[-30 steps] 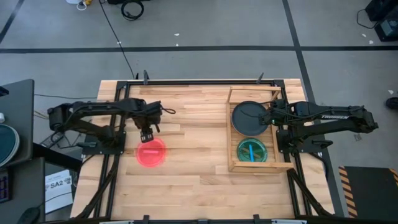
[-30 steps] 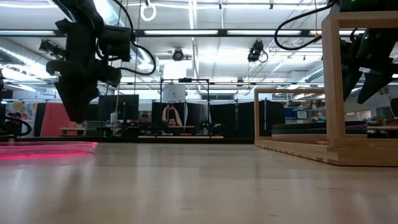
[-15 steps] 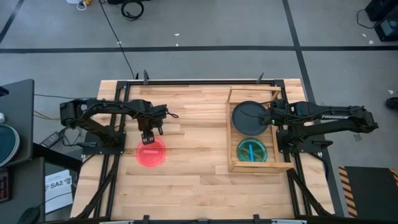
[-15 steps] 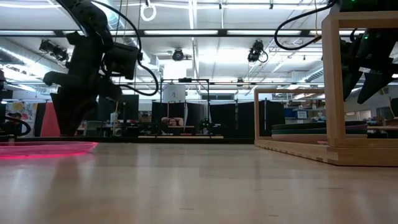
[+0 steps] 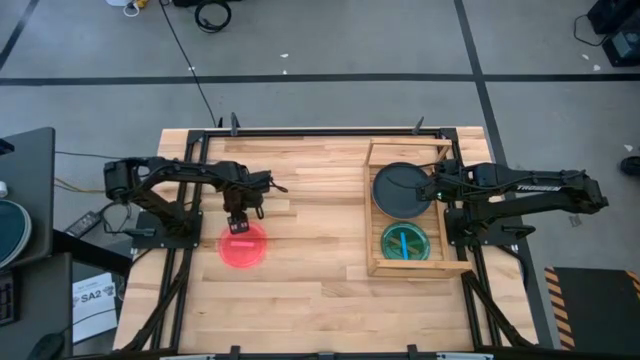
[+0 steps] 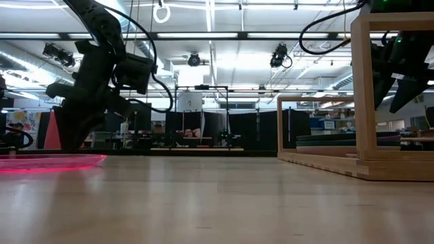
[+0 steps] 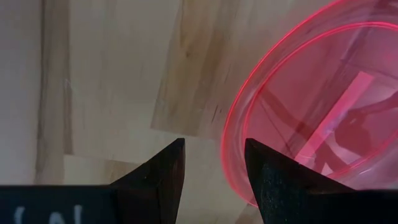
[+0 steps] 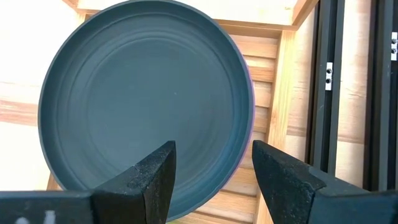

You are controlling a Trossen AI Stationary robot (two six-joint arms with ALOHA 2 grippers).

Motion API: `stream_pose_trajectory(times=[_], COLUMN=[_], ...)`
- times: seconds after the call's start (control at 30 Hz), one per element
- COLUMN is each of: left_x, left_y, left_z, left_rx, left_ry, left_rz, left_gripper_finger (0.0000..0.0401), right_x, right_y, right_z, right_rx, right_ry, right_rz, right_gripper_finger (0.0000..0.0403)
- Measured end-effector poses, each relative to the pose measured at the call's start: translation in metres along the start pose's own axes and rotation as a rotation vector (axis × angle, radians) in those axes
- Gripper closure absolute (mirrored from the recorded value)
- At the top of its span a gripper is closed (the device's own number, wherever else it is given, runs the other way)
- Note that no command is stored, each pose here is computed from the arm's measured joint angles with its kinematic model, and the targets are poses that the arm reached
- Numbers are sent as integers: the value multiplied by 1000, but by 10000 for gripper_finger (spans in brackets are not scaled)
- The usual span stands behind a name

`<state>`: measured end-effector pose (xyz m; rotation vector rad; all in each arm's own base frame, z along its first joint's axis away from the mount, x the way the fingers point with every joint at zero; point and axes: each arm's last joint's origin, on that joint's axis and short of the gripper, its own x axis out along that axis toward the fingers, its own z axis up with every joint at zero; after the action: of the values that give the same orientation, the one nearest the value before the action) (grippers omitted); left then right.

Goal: Place and stack plates onto a shelf
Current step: Stack the pink plate on top of the blue plate on the shelf

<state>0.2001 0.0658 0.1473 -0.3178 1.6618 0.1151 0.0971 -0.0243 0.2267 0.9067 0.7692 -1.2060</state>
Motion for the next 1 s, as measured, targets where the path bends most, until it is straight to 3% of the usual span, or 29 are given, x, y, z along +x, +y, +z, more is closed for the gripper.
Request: stream_pose_trajectory(times=[1.0], left_x=[18], left_y=[1], left_z=[6], left_rx=[12], left_ry=[92], left_rz=[-62], left_gripper_finger=[229], right_x=[0], right_y=[0], right_z=[0], right_rx=[0], right_ry=[0], right_rz=[0], right_gripper_finger=[186])
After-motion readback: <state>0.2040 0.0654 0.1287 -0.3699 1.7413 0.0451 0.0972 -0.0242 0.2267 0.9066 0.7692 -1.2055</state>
